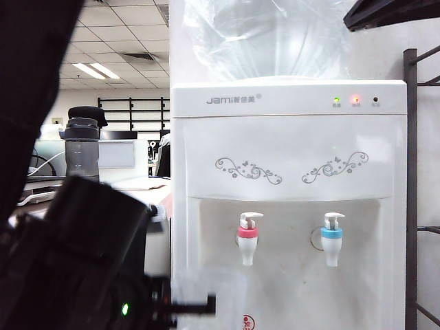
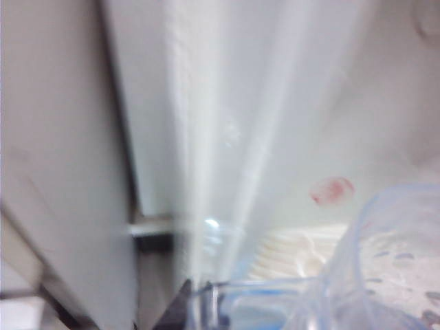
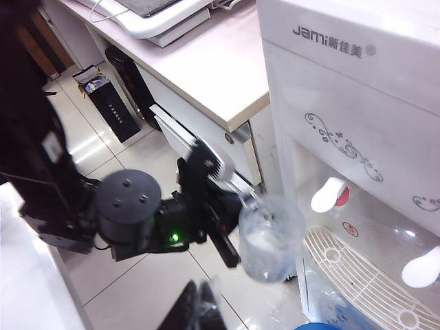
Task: Pick up the plastic mug from the left desk, go to the hot water outlet of the water dispenser, press the vertical switch to get some water, then put the mug back on the desk.
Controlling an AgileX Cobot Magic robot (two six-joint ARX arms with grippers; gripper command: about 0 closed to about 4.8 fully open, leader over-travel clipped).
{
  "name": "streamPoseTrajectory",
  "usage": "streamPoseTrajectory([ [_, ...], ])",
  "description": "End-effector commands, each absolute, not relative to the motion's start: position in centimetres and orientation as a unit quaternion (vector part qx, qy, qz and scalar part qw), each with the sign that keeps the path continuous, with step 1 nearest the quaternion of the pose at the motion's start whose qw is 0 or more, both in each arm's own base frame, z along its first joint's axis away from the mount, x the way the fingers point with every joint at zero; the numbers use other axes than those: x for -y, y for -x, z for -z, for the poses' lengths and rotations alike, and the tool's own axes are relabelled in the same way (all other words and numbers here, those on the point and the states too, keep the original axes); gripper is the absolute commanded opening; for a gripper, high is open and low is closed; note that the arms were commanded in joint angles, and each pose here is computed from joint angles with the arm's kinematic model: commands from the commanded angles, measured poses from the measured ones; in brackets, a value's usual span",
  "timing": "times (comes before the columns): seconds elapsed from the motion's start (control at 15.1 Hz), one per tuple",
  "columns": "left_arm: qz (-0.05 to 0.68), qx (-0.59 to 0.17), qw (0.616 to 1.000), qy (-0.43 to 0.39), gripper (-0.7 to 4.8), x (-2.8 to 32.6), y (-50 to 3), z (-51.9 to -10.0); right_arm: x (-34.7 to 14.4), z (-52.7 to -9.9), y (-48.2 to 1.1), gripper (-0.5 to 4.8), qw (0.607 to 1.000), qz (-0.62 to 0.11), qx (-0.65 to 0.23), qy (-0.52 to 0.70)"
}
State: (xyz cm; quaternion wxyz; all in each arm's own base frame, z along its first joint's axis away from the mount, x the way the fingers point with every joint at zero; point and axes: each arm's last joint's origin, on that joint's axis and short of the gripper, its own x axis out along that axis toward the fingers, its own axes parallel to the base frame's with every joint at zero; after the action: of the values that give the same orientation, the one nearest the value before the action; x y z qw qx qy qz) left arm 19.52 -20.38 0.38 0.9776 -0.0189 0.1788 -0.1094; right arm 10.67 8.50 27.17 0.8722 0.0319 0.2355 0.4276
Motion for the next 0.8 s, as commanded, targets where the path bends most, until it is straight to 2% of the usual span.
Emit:
streamPoseTrajectory([
  [0.07, 0.103, -0.141, 0.984, 0.046, -0.05, 20.7, -19.8, -2.1, -8.5, -27.4, -10.7, -0.01, 0.873, -0.431, -0.227, -0.034],
  [0.46, 0.101, -0.104, 0.988, 0.048, -0.05, 20.3, -19.6, -5.1, -8.5, -27.4, -10.7, -0.01, 0.873, -0.431, -0.227, -0.034],
  [0.8, 0.106, -0.102, 0.988, 0.049, -0.05, 18.9, -18.4, -6.5, -8.5, -27.5, -10.7, -0.01, 0.873, -0.431, -0.227, -0.034],
])
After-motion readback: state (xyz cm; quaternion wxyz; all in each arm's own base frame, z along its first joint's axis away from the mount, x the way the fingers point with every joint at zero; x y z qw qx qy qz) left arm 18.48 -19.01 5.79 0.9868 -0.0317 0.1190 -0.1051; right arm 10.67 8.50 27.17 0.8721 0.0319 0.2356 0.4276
